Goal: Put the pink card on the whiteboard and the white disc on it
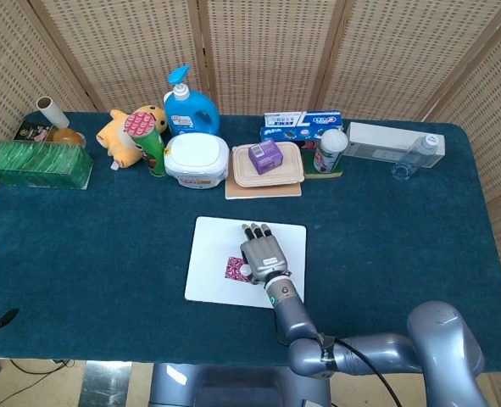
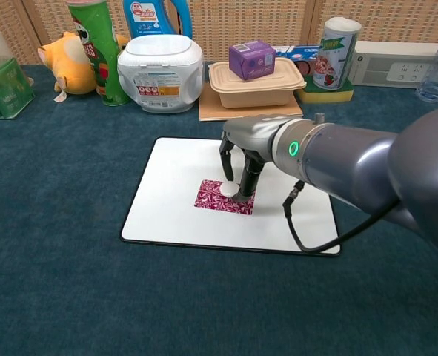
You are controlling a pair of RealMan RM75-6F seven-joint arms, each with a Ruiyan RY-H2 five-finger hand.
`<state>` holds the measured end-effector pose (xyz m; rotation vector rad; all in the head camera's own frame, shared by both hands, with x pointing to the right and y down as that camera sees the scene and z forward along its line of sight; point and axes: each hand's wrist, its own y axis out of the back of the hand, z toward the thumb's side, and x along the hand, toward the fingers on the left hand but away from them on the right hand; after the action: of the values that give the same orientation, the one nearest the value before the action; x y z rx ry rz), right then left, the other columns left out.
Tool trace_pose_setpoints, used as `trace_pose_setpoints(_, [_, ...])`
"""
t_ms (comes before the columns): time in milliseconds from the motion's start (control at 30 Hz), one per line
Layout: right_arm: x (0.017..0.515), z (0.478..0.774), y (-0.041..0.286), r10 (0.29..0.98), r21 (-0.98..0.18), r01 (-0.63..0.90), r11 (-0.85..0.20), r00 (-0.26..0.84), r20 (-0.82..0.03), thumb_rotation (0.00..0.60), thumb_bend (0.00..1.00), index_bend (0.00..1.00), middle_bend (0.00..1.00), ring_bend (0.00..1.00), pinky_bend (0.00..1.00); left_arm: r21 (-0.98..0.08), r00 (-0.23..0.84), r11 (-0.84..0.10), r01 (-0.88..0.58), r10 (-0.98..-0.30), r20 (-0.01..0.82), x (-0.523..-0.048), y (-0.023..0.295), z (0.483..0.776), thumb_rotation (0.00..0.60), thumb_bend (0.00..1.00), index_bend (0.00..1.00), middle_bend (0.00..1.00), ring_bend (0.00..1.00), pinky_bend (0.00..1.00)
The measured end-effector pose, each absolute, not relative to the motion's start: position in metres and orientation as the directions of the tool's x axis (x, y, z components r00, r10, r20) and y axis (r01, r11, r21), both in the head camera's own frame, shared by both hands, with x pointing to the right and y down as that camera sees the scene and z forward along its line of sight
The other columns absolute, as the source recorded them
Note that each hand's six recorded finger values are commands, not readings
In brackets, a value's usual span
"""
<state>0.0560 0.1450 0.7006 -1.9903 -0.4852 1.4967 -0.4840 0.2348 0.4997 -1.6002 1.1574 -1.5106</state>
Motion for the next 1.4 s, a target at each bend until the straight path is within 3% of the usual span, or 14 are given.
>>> trace_pose_setpoints(667, [0.041, 0.706, 0.147, 0.612, -0.653, -0.067, -0.755, 0.289, -0.737, 0.6, 0.36, 0.53, 0.07, 0.0, 0.04, -0.896, -0.053, -0.396, -0.202, -0.909, 0.414, -0.492, 0.234, 0.494, 0.6, 0.07, 0.0, 0.0, 0.0, 0.0])
trace_pose_setpoints(1067, [0.04, 0.701, 0.148, 0.609, -0.653, -0.055, -0.755, 0.308, -0.731, 0.6, 0.36, 0.2, 0.04, 0.0, 0.04, -0.897, -0.053, -0.391, -0.208, -0.911, 0.409, -0.494, 0.235, 0.492, 0.6, 0.07, 0.0, 0.0, 0.0, 0.0])
trace_pose_setpoints(1400, [0.059, 0.687, 0.139, 0.639, -0.687, -0.059, -0.725, 0.315, -0.701, 0.6, 0.36, 0.19, 0.04, 0.0, 0.05, -0.899, -0.053, -0.387, -0.205, -0.913, 0.405, -0.494, 0.236, 0.491, 0.6, 0.07, 0.0, 0.0, 0.0, 0.0])
